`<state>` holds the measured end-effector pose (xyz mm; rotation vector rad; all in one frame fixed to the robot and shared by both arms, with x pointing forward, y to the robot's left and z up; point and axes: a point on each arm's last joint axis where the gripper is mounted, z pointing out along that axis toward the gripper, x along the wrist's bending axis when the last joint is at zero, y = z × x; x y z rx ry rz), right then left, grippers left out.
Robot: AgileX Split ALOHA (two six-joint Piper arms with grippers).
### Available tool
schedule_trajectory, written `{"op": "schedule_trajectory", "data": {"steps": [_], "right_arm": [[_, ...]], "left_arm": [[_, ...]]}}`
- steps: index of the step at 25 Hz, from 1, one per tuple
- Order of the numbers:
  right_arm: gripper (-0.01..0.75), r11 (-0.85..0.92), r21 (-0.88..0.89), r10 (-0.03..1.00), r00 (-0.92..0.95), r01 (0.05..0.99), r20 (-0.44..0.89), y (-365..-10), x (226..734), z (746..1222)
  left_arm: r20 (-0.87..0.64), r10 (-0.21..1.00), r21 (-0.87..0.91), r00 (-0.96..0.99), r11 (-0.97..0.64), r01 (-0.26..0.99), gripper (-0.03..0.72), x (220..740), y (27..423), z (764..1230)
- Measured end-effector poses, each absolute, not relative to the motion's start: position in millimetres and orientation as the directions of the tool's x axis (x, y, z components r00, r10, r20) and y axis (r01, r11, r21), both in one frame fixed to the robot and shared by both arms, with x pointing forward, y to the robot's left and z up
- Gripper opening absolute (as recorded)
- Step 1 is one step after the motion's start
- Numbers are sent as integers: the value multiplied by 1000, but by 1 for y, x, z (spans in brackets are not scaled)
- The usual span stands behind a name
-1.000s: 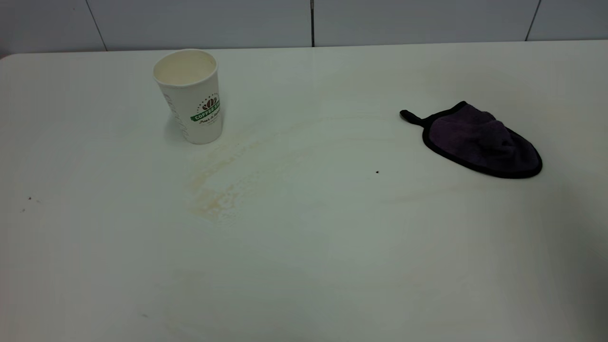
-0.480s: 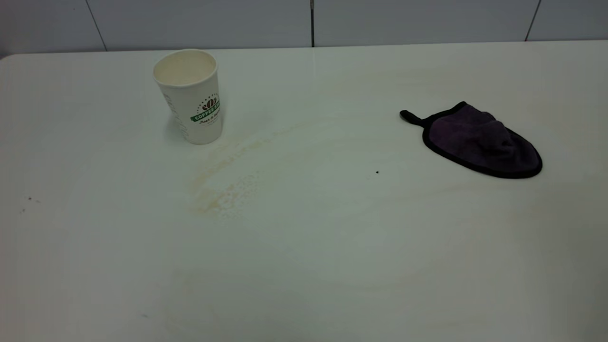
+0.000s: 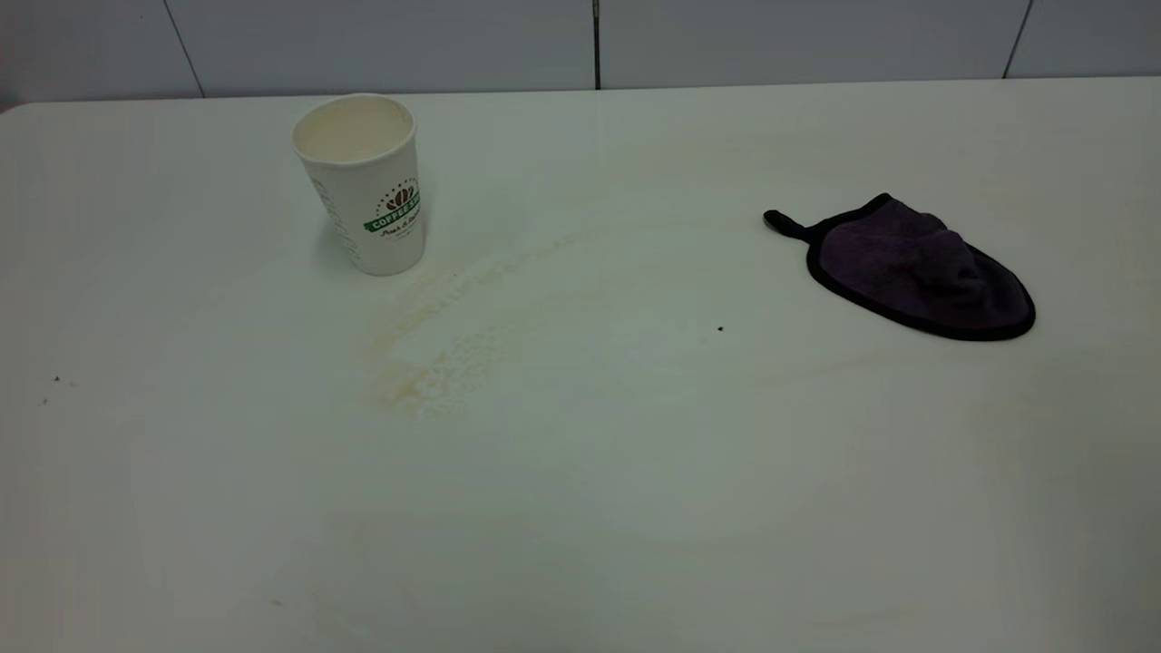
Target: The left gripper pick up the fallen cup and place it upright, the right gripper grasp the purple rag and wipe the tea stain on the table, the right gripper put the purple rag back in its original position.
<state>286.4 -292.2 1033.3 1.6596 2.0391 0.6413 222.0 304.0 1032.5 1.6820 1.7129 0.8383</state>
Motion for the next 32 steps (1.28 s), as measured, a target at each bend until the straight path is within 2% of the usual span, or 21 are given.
{"op": "schedule_trajectory", "data": {"steps": [20,26,32], "right_arm": [[453,146,609,987,-152,780,-41,-294,285,1034],[411,33,726,999,0,687,-45,-301,264,1039],[370,10,804,998,43,594,-44,-301,246,1041]], "left_arm": [[19,999,778,-27,3,628,253,222,304,1032],[19,999,778,-27,3,628,253,222,304,1032],[20,999,778,-26,0,628,253,222,304,1032]]}}
